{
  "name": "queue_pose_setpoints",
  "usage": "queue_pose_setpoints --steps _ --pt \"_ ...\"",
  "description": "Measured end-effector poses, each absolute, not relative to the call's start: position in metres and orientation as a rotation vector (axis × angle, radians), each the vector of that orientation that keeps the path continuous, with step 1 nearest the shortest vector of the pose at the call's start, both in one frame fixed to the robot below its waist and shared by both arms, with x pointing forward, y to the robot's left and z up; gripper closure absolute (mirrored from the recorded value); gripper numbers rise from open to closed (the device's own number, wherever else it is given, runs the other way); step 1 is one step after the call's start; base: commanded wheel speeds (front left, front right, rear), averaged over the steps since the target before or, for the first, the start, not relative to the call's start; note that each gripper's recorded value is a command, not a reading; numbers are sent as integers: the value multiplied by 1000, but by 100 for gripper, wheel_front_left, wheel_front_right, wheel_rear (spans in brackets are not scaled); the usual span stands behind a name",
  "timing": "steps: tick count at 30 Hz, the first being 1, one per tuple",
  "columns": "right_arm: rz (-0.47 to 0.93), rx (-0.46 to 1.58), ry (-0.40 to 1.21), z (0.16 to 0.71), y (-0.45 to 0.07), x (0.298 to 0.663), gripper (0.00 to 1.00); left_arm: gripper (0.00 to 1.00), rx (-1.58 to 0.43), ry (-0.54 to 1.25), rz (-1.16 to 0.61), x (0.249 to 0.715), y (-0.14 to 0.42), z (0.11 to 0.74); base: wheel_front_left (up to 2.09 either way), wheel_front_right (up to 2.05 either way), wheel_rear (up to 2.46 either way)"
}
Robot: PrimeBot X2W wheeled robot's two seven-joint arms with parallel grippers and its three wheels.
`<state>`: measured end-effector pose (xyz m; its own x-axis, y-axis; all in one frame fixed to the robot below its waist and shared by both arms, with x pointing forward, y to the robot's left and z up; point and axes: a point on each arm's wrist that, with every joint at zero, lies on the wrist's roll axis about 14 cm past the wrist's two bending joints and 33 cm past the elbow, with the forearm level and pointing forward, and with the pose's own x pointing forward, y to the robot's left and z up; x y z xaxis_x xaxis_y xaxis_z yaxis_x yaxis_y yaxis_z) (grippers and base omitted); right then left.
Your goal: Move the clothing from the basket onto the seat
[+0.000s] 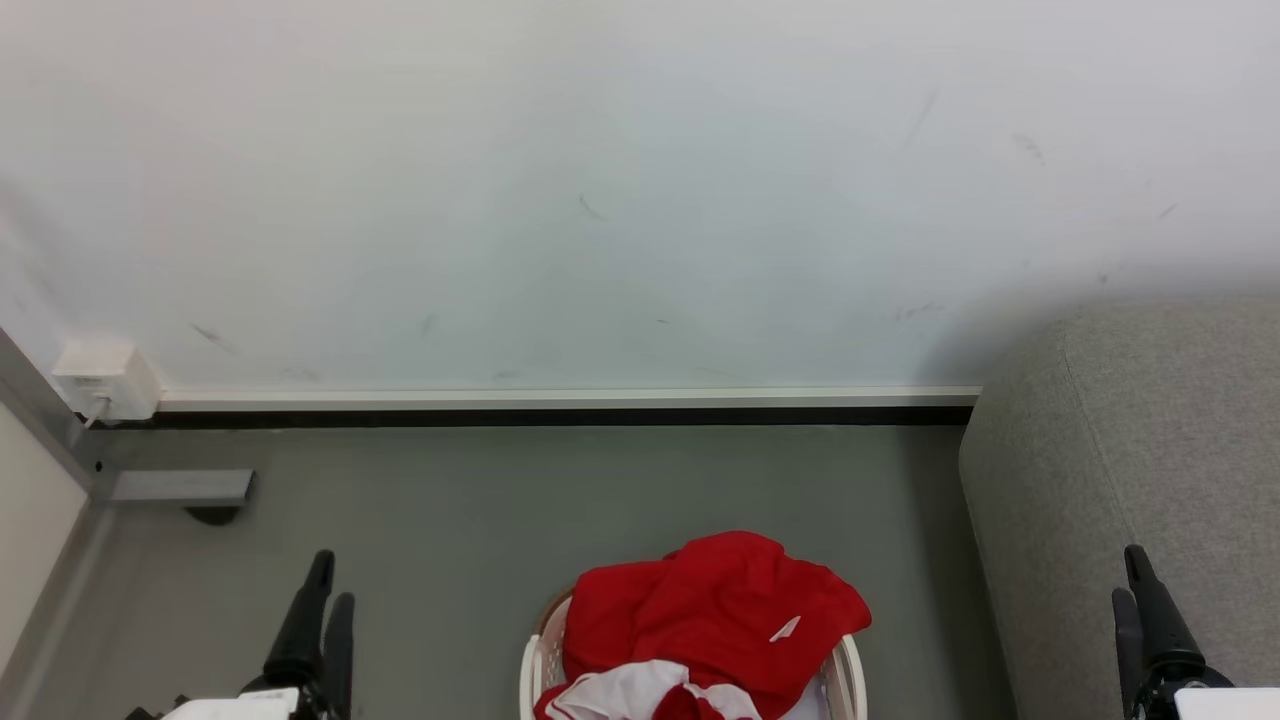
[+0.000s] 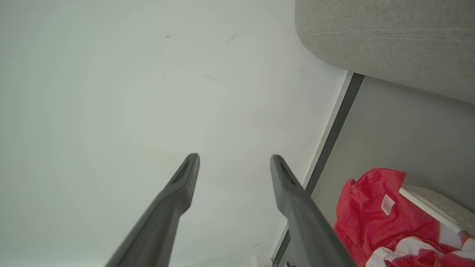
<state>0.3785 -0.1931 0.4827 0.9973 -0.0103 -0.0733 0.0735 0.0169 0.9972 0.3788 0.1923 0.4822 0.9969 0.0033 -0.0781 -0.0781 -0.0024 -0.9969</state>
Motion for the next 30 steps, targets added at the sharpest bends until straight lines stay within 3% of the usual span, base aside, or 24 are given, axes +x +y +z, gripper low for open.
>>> queue_pose_setpoints --steps 10,30 --pt "-46 1330 43 489 -190 378 0 0 -1445 56 80 378 192 480 0 0 0" --pt "52 814 27 504 -167 377 0 0 -990 34 83 375 196 490 0 0 0"
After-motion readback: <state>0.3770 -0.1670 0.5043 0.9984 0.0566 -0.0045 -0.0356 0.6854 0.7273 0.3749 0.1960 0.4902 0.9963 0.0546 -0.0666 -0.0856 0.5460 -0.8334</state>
